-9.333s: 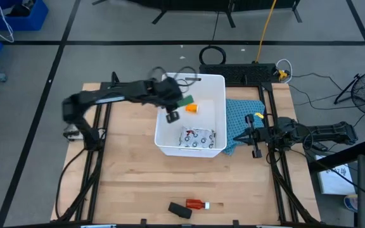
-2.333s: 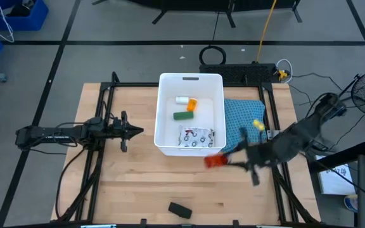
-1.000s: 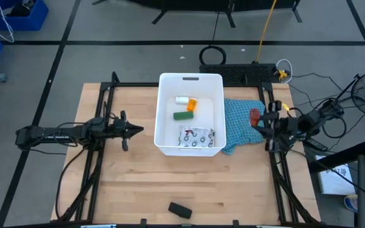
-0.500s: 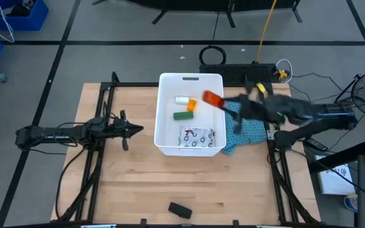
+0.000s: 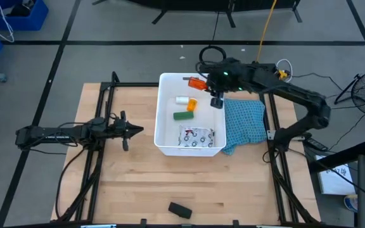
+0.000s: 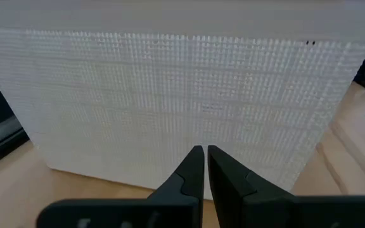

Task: Pick & place medical supplies in basket/bin
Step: Put the red bottle into the white bin

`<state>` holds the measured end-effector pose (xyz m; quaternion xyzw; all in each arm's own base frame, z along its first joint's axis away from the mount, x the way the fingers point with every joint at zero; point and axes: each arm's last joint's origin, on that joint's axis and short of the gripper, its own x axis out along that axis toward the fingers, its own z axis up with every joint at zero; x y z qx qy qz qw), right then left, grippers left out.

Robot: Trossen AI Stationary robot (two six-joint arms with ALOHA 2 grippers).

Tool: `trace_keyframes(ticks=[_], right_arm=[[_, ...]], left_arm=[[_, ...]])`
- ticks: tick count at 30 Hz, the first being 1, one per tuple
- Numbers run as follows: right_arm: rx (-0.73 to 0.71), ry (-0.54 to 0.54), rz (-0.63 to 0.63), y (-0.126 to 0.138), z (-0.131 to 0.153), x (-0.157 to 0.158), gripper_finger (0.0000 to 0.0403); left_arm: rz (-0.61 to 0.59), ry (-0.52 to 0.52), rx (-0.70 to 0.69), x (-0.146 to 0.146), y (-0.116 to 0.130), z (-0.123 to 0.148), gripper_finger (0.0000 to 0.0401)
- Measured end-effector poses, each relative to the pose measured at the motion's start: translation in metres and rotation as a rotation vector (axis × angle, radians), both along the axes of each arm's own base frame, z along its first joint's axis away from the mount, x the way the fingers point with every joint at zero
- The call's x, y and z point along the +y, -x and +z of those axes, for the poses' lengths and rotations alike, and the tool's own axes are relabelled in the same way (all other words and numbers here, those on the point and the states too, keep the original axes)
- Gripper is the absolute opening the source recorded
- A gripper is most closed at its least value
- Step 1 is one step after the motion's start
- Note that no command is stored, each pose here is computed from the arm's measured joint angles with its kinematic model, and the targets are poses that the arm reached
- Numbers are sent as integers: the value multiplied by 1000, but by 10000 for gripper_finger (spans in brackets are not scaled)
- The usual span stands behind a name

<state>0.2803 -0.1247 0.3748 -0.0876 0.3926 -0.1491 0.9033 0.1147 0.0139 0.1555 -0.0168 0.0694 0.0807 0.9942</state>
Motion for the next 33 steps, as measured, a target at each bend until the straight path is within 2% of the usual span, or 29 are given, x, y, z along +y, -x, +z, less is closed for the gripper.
trace_keyframes(ticks=[7,19,25,30,33], right_arm=[[154,-24,83,-27,-44,-27,110],[490,-102,98,-38,-109,-52,110],[533,-162,73,-50,-134,-53,110],[466,-280,40,-61,-150,-55,113],[449,-299,7,-67,-160,-58,109]], left_arm=[[0,-5,5,0,0,0,26],[-2,-21,5,0,0,0,26],[-3,-27,0,0,0,0,26],[-3,-28,-2,0,0,1,26],[-3,-28,-2,0,0,1,26]])
